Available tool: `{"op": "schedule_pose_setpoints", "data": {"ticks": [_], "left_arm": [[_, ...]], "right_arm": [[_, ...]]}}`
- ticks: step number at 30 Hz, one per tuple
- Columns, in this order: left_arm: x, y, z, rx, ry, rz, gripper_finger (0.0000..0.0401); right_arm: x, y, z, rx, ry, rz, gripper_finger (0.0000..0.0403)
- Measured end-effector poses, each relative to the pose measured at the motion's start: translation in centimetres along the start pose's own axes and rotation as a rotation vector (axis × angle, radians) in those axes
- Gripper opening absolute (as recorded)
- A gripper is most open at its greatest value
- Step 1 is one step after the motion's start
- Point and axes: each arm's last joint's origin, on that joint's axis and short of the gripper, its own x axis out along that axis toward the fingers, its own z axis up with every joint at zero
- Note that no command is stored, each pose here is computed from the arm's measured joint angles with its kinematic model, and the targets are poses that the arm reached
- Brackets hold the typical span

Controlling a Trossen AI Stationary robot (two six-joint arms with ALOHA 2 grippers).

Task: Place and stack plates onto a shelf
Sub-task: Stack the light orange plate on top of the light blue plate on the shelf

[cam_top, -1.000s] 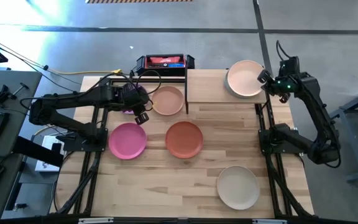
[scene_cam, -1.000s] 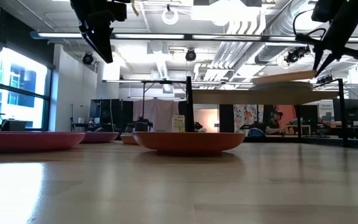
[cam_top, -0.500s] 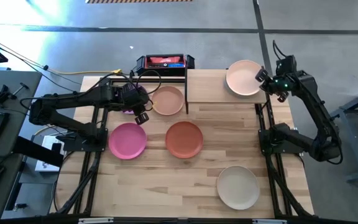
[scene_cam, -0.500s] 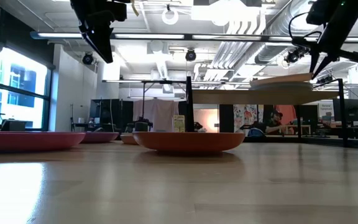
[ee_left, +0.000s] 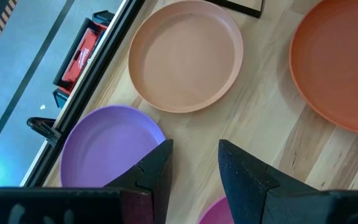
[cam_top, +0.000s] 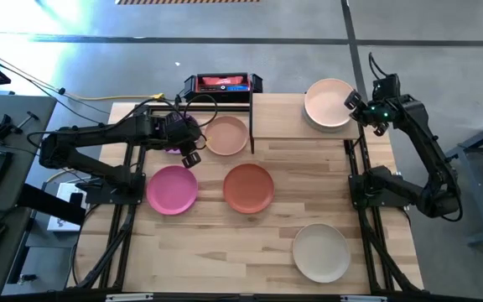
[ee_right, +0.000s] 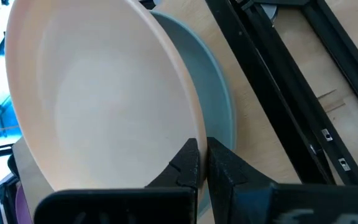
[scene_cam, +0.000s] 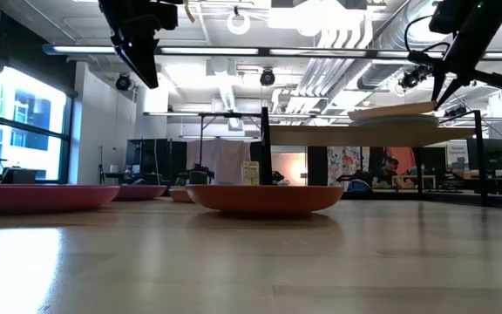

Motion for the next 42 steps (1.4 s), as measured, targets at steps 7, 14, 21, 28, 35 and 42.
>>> {"op": "schedule_pose_setpoints", "data": {"ticks": [7, 14, 21, 28, 35, 42], "left_arm": [[0.0, 0.0, 0.0, 0.0, 0.0, 0.0, 0.0117], [0.0, 0.0, 0.0, 0.0, 0.0, 0.0, 0.0117], [0.0, 0.0, 0.0, 0.0, 0.0, 0.0, 0.0117], [0.0, 0.0, 0.0, 0.001, 0.0, 0.0, 0.0117], [0.0, 0.0, 0.0, 0.001, 0.0, 0.0, 0.0117], [0.0, 0.0, 0.0, 0.001, 0.0, 0.0, 0.0117]], "right_arm": [[0.0, 0.0, 0.0, -0.017, 0.004, 0.003, 0.0001], [0.2, 0.1, 0.0, -0.04, 0.024, 0.01, 0.0001], [1.0, 0.3, 0.3, -0.032, 0.079, 0.01, 0.0005], [0.8, 0.0, 0.1, -0.029, 0.073, -0.021, 0.0067], [0.8, 0.0, 0.1, -0.039, 0.065, -0.032, 0.0096], [0.7, 0.1, -0.1, -0.061, 0.12, 0.015, 0.0097]]}}
